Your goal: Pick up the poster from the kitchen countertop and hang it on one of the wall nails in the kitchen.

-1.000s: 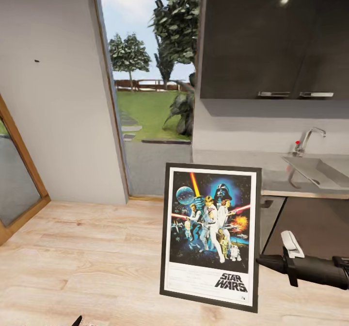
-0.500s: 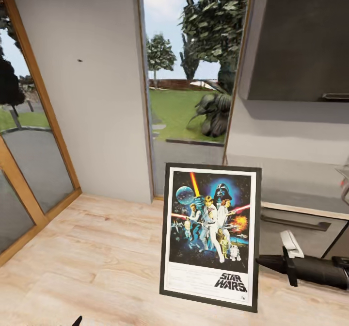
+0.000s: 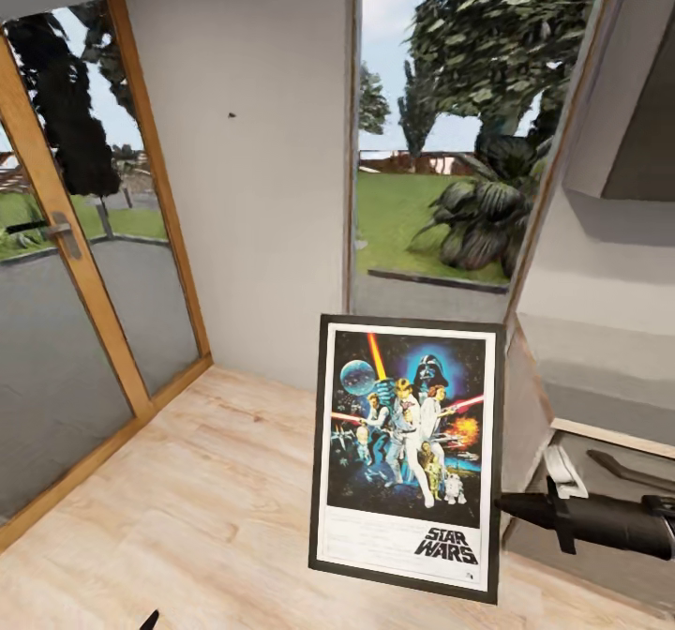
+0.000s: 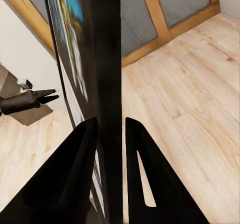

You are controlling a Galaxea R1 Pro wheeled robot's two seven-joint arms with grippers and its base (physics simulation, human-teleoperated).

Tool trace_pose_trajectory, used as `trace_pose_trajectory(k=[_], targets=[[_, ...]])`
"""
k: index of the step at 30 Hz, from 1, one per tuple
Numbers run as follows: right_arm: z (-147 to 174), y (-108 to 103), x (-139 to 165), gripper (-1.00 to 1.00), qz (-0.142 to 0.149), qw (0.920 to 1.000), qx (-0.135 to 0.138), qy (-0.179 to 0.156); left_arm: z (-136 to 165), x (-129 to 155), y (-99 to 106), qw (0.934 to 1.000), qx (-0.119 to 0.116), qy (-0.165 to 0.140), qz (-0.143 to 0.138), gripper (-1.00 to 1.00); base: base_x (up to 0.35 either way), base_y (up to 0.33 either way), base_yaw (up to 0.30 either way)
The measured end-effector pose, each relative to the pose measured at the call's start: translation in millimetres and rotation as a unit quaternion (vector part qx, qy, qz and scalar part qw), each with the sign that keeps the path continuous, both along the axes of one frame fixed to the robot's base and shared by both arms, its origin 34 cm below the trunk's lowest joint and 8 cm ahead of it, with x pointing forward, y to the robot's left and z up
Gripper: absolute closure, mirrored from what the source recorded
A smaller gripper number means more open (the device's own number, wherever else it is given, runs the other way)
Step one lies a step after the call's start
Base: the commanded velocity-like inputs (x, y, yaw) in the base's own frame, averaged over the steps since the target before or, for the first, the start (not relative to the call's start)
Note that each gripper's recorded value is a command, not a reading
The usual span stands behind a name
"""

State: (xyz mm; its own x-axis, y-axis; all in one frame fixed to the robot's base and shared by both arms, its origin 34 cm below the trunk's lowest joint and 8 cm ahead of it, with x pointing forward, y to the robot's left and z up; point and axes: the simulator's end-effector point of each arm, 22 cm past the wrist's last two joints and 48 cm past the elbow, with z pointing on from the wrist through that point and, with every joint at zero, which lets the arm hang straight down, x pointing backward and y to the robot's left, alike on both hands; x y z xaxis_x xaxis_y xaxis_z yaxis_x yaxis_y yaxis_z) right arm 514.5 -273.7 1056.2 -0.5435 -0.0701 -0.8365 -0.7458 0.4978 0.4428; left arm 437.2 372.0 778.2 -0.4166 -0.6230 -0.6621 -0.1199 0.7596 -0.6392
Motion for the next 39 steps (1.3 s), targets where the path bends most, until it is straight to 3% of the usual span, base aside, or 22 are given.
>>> trace_pose_trajectory(k=[9,31,35,39], targets=[[-1.4,0.6,0.1,1.00,0.000,1.0000,0.001,0.002,-1.1,-0.8,0.7,1.0000,0.000,0.002,0.000,-1.00,0.141,0.329,0.246],[-2.8,6.1,0.0,1.00,0.001,1.0000,0.007,0.004,-2.4,-1.9,-3.0,1.0000,0.001,0.005,-0.008,-1.00,0.135,0.331,0.011],[-3.8,5.0,2.3,1.00,-0.005,1.0000,0.005,0.003,-9.6,-5.8,-6.7,0.9995,0.010,0.021,-0.020,-1.00,0.135,0.332,0.000],[-3.2,0.9,3.8,1.00,-0.012,0.9999,0.004,0.002,-24.4,-11.0,-1.8,0.9979,0.033,0.053,-0.014,-1.00,0.135,0.332,0.000]])
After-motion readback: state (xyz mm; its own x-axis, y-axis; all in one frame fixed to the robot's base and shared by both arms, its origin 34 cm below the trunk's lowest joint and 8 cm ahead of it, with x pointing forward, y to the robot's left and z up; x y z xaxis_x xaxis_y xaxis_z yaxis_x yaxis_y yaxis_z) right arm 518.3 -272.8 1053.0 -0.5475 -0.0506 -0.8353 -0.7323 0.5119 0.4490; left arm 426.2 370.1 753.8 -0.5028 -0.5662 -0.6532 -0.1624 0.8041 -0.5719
